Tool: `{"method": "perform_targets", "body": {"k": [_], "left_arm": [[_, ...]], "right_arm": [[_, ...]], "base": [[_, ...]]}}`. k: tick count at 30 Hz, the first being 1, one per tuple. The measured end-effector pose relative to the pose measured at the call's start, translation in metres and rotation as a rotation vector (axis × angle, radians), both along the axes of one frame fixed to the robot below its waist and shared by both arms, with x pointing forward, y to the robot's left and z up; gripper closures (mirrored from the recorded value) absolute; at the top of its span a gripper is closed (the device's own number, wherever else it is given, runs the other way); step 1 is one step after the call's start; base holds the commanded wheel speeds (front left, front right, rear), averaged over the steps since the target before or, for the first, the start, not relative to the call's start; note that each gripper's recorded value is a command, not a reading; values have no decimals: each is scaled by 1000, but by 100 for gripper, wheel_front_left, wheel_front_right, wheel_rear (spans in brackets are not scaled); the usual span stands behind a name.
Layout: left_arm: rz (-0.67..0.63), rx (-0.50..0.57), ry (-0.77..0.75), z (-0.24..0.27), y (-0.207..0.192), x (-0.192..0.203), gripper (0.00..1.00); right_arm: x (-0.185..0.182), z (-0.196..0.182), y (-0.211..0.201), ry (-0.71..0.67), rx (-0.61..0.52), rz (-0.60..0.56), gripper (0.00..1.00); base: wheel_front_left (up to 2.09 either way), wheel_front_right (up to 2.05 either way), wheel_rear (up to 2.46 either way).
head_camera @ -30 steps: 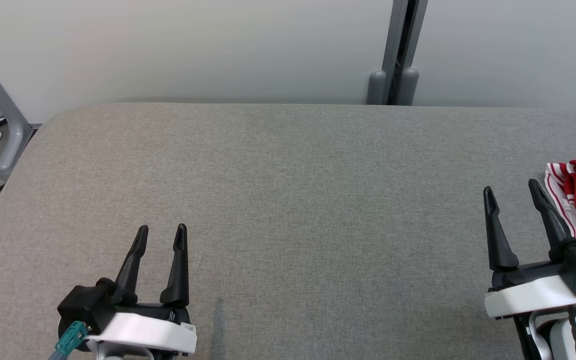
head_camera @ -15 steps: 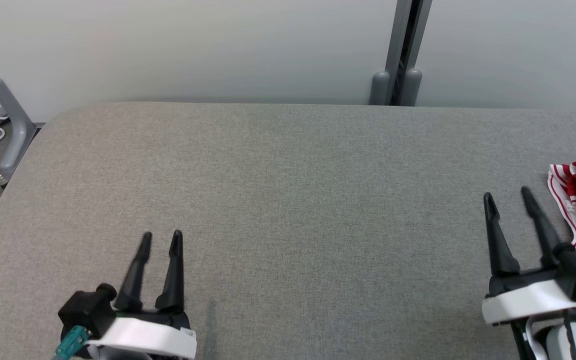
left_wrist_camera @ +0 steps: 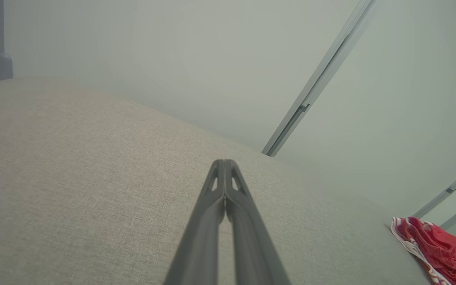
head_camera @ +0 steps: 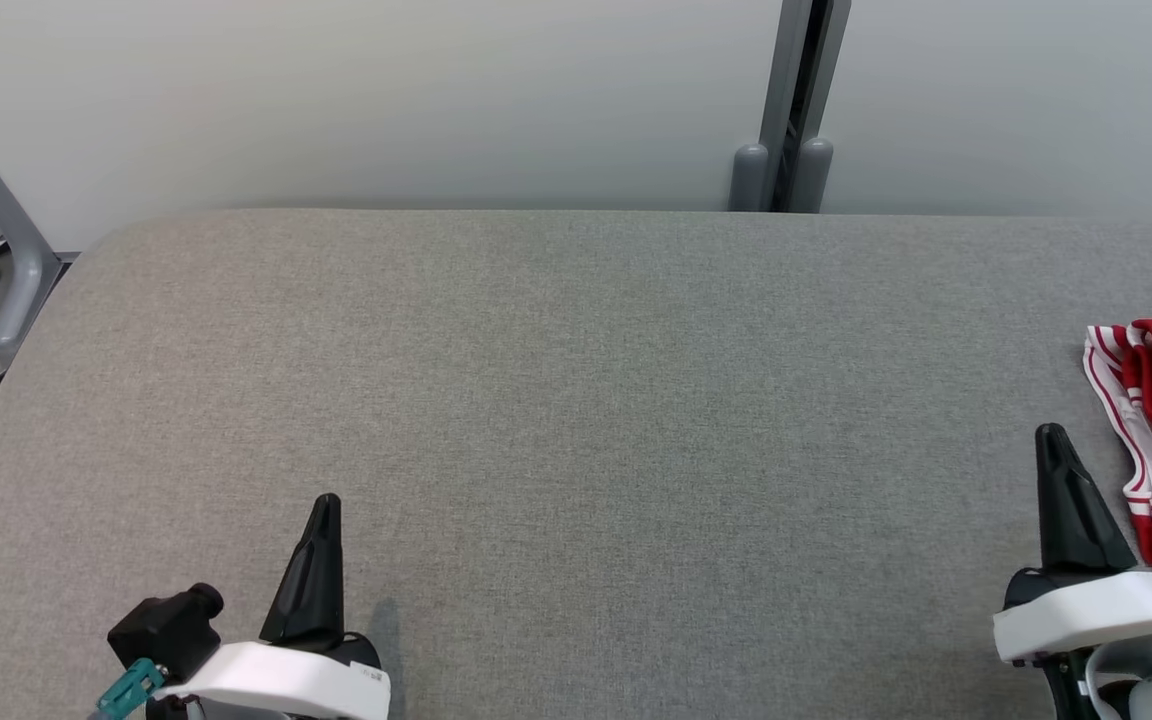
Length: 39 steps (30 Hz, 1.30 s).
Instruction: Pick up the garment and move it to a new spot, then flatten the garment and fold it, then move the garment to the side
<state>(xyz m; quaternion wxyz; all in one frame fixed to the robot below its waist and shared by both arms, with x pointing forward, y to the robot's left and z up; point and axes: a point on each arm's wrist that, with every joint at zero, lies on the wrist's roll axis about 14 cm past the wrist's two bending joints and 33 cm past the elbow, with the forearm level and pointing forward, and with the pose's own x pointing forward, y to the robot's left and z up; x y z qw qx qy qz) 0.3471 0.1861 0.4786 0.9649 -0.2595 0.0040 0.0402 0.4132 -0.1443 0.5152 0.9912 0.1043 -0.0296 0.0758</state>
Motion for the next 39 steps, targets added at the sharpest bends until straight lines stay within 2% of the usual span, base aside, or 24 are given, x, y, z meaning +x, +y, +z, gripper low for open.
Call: {"method": "perform_targets", "body": {"k": [20, 39], "left_arm": [[-18, -279, 14, 1, -9, 18, 100], [-44, -488, 18, 6, -18, 32, 100]], "right_arm": [[-6, -10, -36, 99, 351, -103, 100], [-13, -15, -62, 141, 628, -162, 100]], "base": [[0, 0, 0], [0, 0, 0]]}}
